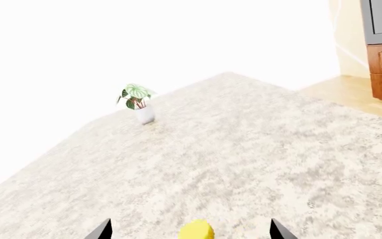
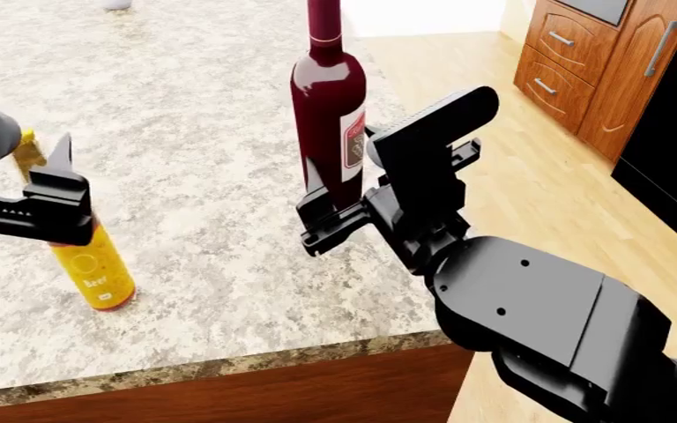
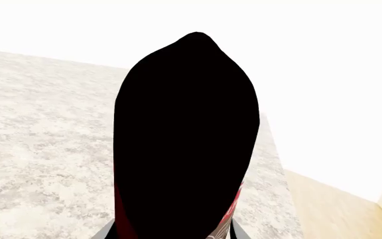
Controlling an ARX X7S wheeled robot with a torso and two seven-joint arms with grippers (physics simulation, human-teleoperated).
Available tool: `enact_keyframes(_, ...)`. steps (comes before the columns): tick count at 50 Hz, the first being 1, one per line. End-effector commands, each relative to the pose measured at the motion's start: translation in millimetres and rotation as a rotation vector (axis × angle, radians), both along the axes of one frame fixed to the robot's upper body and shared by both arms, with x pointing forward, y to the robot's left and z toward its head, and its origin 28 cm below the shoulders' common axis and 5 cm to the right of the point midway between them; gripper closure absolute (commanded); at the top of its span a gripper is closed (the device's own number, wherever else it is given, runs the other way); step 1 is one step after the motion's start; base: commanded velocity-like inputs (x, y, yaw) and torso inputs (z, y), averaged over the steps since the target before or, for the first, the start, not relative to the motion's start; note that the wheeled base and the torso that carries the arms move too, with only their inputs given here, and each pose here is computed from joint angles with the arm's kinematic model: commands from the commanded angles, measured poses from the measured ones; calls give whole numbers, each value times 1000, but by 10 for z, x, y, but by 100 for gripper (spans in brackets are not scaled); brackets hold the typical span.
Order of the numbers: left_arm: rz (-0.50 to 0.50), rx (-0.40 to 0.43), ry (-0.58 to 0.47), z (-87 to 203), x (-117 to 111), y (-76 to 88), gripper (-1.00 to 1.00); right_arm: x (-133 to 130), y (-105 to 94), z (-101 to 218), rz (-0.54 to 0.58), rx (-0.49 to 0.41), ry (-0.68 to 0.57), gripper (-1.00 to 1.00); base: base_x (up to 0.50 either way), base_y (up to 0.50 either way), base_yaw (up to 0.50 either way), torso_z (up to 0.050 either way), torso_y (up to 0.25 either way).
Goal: Move the drinks to the dining counter.
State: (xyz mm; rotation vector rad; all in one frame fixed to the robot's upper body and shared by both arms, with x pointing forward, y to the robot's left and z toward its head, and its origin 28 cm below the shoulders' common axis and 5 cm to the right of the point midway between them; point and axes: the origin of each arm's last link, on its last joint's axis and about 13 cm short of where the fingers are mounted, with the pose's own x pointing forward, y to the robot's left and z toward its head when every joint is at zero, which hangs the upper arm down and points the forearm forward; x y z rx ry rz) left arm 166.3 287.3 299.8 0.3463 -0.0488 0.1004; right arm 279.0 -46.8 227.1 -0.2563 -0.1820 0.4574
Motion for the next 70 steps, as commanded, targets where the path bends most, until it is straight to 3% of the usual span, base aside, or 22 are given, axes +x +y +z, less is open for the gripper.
enact_keyframes(1, 5, -7, -23, 20, -39, 7, -100, 11, -20, 50, -9, -19, -47, 100, 0, 0, 0, 0, 10)
enact_keyframes(34, -97, -73, -177, 278, -512, -45, -100, 102, 112, -171, 39, 14, 11, 100, 0, 0, 0, 0, 1)
enact_keyframes(50, -135, -54, -191, 276, -511, -77, -100, 96, 179, -442, 74, 37, 73, 100, 0, 0, 0, 1, 1)
enact_keyframes(70, -142, -42, -187, 284, -497, -99, -100, 128, 185, -560, 88, 53, 105, 100, 0, 0, 0, 0, 0)
